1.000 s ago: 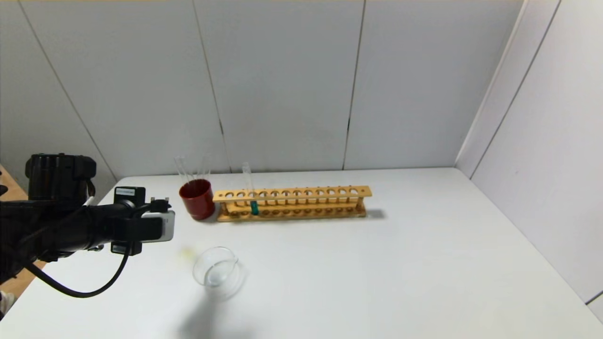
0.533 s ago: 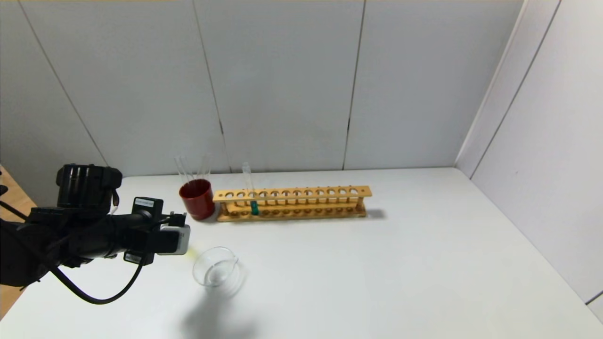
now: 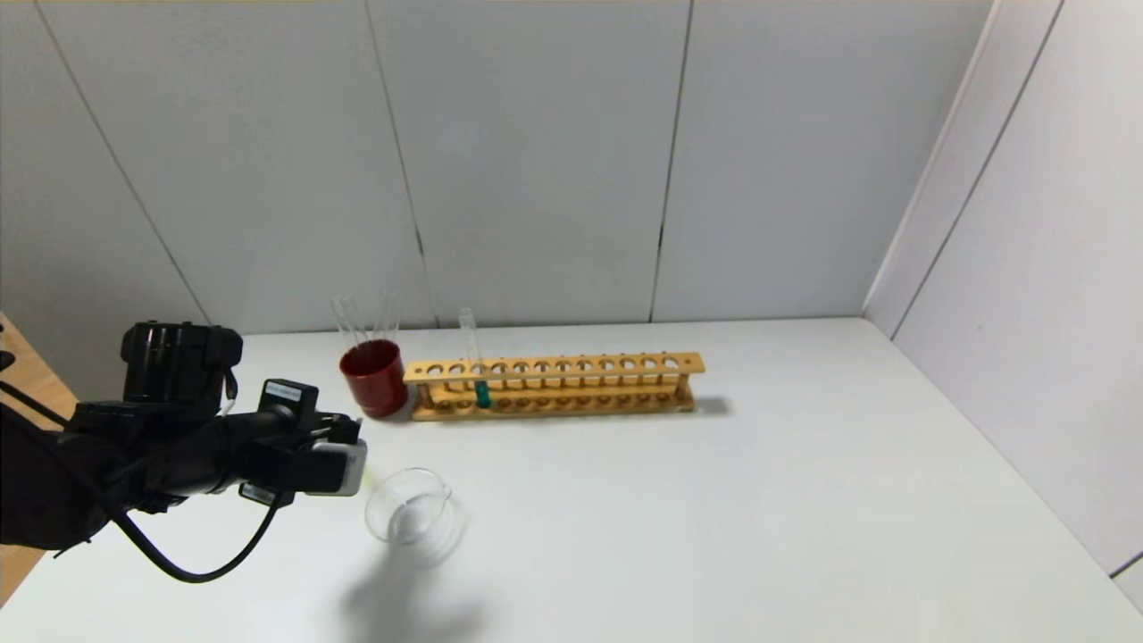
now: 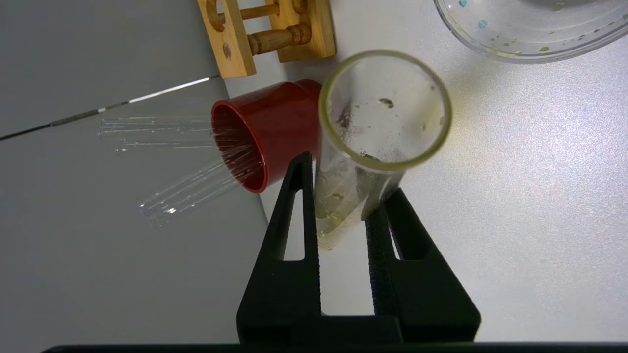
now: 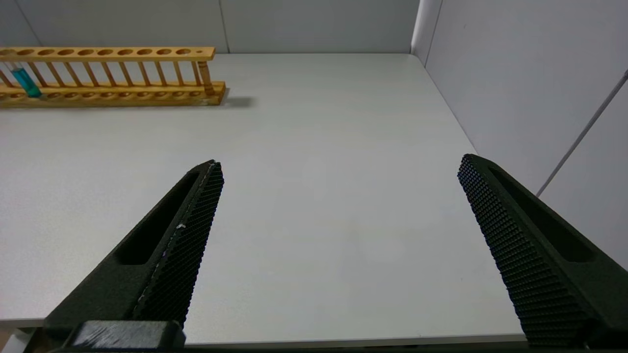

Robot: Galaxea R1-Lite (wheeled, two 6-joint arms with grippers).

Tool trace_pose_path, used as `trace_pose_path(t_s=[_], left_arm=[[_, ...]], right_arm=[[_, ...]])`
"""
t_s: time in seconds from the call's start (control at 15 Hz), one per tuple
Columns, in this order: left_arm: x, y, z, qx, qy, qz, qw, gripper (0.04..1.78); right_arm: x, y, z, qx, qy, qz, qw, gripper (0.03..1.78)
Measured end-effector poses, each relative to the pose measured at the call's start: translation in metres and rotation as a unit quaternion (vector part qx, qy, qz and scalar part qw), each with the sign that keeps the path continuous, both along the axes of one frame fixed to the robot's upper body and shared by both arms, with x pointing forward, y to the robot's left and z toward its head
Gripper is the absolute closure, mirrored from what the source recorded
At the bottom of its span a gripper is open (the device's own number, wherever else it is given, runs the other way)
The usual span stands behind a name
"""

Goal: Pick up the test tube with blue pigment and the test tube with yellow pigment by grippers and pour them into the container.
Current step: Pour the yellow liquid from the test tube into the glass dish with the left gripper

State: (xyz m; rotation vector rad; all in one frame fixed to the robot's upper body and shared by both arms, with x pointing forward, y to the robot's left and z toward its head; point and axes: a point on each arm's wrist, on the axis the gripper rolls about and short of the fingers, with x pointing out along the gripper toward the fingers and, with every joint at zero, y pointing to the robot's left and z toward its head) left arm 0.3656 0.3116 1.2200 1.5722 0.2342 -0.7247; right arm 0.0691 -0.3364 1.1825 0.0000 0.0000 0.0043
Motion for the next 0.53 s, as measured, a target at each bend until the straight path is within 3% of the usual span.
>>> trace_pose_path(t_s=[0.53], left_arm=[[0.0058,0.0005,-0.0008,0.065,-0.028,-0.028,0.997,1.50]], right_arm=[[0.0000,0.0000,0.0000,0.000,0.000,0.000,1.0000,0.06]])
